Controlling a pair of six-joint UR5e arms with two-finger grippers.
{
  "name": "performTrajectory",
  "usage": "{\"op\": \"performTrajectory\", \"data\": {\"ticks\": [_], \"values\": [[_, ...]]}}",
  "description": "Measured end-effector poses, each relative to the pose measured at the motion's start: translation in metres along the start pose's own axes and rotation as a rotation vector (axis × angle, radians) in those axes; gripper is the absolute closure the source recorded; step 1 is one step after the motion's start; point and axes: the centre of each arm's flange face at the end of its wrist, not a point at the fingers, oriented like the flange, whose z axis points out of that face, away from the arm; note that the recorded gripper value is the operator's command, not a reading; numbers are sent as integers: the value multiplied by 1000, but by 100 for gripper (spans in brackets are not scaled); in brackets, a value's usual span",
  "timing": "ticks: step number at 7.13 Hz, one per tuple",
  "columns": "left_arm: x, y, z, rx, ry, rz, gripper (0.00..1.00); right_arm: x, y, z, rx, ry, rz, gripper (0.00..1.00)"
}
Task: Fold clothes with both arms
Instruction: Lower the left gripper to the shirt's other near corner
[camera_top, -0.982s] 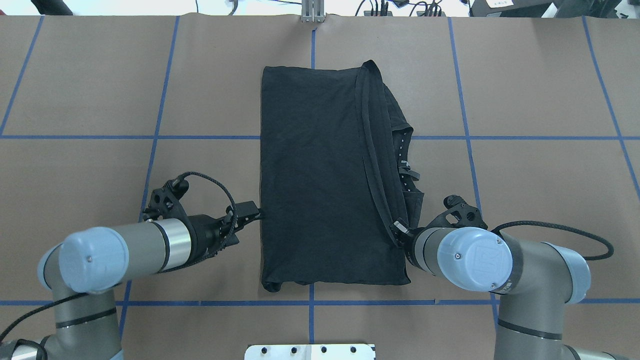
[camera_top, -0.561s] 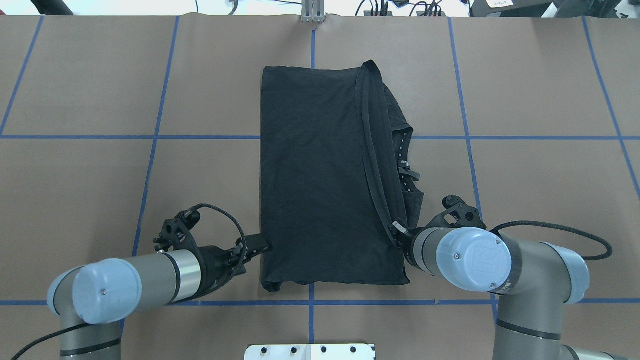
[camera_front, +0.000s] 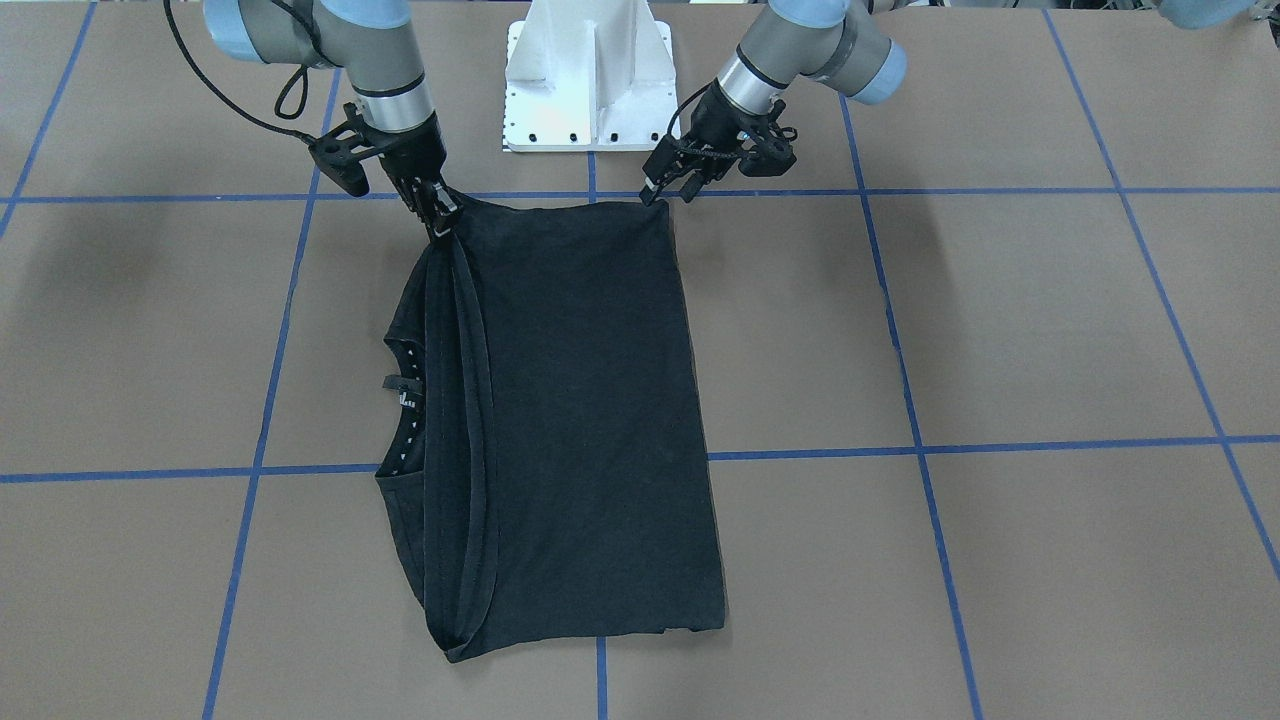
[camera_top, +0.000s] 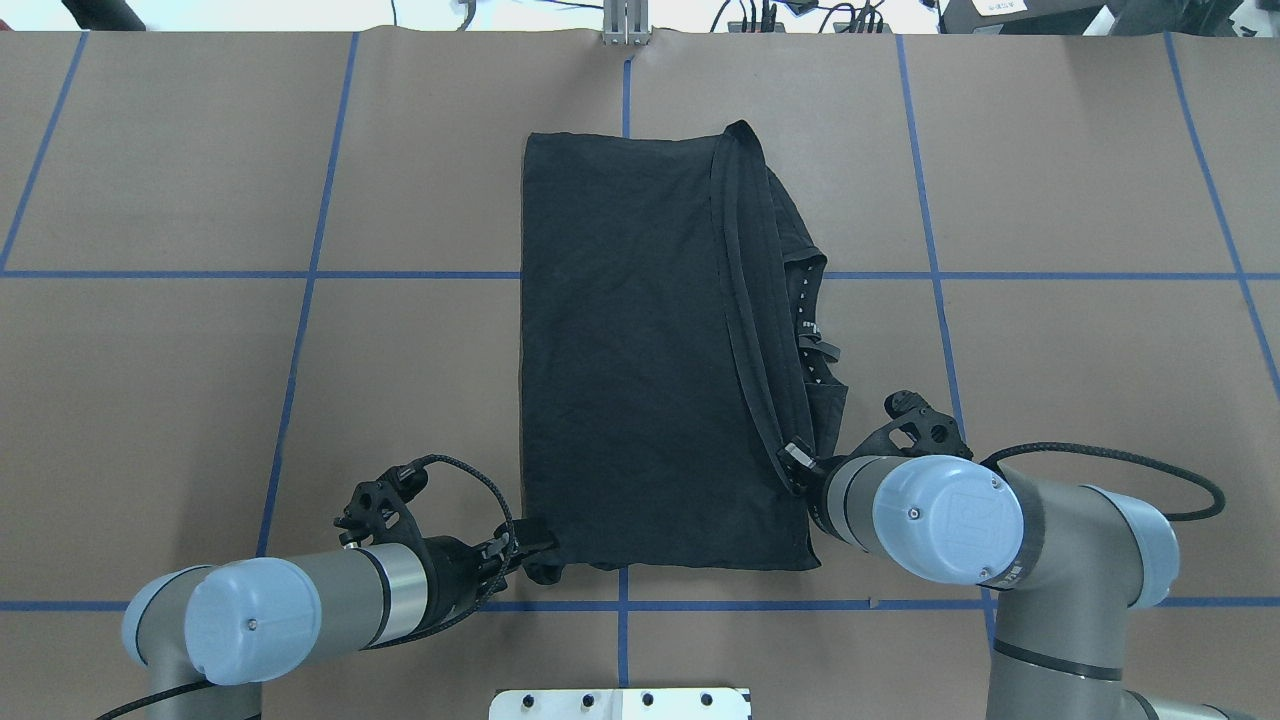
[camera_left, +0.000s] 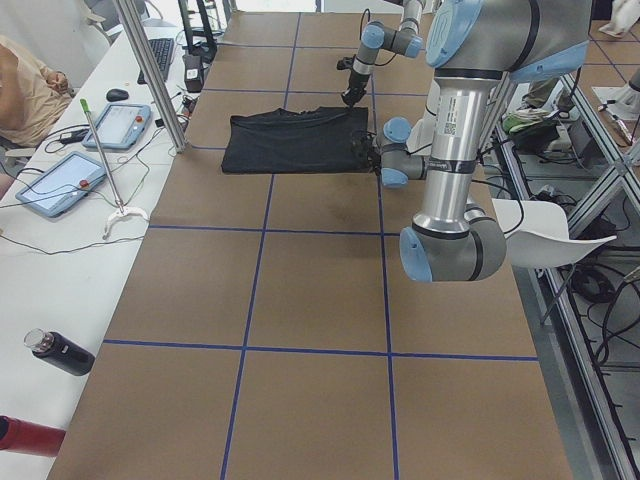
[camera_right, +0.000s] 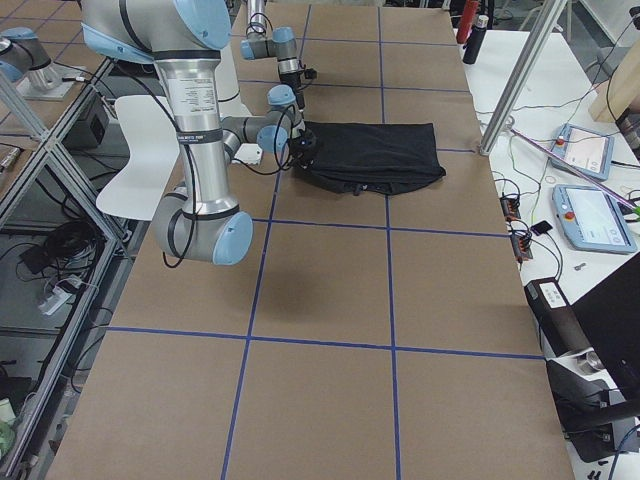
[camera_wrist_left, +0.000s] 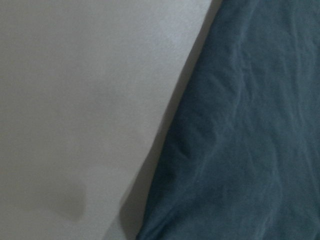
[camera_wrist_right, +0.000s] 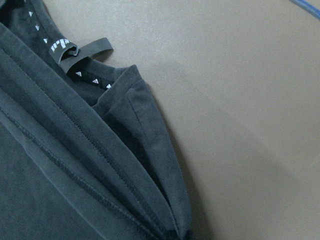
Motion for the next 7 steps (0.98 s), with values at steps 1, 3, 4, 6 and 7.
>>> {"op": "performTrajectory", "data": {"ticks": [1,3,4,6,7], "values": [[1,1,4,2,-4,0,46,0,0,0,0,1,0,100],[2,2,6,1,-6,0,46,1,-1,1,2,2,0,100],[2,2,7,1,-6,-1,46,1,-1,1,2,2,1,100],[4,3,8,0,-4,-12,62,1,-1,1,2,2,1,100],[6,4,8,-1,-1,-18,89,1,-1,1,2,2,1,100]]}}
